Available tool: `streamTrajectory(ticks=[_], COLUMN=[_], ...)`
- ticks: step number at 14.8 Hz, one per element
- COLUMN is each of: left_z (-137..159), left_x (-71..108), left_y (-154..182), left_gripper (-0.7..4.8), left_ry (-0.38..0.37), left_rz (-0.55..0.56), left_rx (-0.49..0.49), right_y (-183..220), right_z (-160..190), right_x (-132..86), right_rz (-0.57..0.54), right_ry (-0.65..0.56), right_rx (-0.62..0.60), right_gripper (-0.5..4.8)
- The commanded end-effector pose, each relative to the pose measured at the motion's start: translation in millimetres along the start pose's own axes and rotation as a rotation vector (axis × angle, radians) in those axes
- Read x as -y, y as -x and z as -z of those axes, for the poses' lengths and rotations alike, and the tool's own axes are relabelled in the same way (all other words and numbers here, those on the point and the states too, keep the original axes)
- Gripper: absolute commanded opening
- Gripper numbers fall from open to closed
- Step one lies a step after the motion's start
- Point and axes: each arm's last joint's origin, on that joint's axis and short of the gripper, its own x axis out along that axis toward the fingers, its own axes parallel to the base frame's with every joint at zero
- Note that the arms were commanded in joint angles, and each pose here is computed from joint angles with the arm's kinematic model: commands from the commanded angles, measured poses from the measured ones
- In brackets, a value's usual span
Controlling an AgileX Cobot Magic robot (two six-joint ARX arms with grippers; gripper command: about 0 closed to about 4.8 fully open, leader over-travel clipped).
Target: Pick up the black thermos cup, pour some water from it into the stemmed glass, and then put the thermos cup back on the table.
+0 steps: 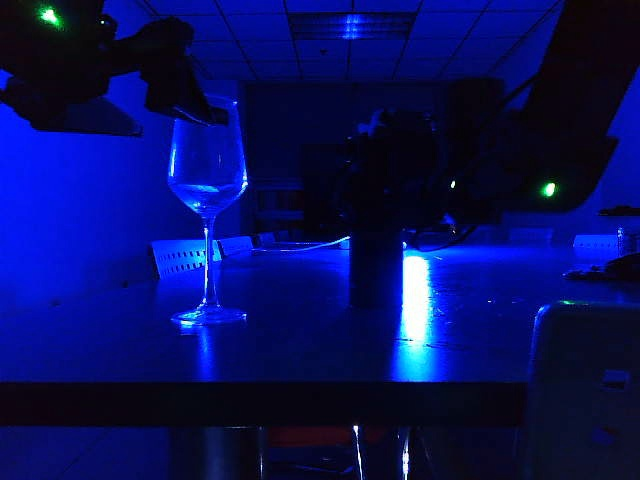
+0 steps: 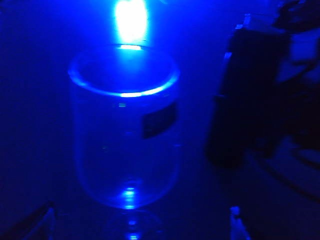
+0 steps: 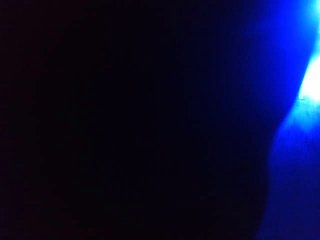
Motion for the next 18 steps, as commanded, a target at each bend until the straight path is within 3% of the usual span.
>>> streamTrajectory(ticks=[1,4,8,12,16,18], left_z=[-2,-15,-45,-43,-43,-43], left_x=[-0.6,-1.3,-4.3,-4.4,-3.8,-3.4], left_y=[0,5,6,7,7,7], left_gripper=[4.79,4.79,4.79,4.79,4.79,4.79], left_ry=[-0.011,-0.007,-0.005,-0.015,0.001,-0.001], left_rz=[-0.015,-0.025,-0.100,-0.105,-0.088,-0.075], left_rx=[0.016,0.064,0.063,-0.037,-0.044,-0.045], right_y=[9,26,53,53,30,22], right_z=[-48,-93,-142,-153,-159,-154], right_x=[-5,-7,-12,-18,-24,-26], right_rz=[-0.079,-0.094,-0.151,-0.185,-0.197,-0.230], right_ry=[0.054,0.071,0.211,0.348,0.418,0.508], right_rx=[0.099,0.158,0.220,0.147,0.175,0.175], right_gripper=[1.38,1.38,1.38,1.38,1.38,1.38])
